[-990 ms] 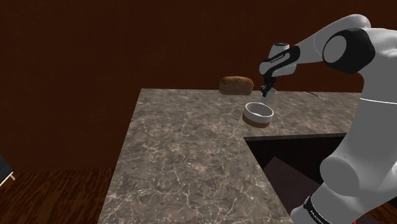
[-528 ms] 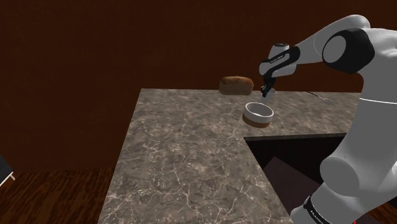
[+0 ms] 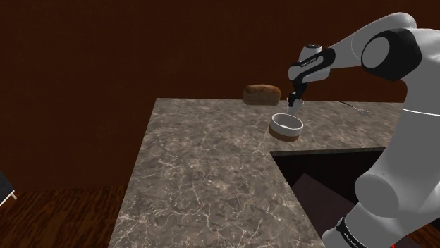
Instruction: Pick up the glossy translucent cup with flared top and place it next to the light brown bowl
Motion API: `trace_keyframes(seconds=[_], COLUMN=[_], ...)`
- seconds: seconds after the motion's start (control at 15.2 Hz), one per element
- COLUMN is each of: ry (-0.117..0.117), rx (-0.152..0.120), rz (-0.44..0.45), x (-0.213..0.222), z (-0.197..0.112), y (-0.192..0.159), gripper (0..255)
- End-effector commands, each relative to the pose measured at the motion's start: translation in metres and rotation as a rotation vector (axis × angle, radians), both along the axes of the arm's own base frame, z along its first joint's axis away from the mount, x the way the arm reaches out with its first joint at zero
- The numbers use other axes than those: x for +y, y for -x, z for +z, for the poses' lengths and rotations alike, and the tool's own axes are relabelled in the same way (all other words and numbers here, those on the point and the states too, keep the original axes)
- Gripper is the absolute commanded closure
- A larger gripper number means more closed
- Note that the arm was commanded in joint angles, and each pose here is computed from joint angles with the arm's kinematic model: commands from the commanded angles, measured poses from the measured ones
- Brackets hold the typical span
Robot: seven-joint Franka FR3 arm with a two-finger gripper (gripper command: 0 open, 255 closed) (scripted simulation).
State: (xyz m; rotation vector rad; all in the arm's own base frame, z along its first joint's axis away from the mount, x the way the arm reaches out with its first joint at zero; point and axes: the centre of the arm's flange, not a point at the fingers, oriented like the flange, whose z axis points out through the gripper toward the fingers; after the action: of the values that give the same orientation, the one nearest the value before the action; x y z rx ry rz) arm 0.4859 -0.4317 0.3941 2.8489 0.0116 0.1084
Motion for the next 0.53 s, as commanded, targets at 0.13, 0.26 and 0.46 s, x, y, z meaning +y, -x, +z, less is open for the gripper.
trace_keyframes(seconds=[0.13,0.26,0.46], ry=[0.0,0.0,0.0], rx=[0.0,0.0,0.0], rz=[0.0,0.0,0.0], x=[0.0083,0.0083,0.0083], z=[0.0318,0.0318,0.0318], y=[0.0013,0.0013,0.0013], gripper=[0,0,0])
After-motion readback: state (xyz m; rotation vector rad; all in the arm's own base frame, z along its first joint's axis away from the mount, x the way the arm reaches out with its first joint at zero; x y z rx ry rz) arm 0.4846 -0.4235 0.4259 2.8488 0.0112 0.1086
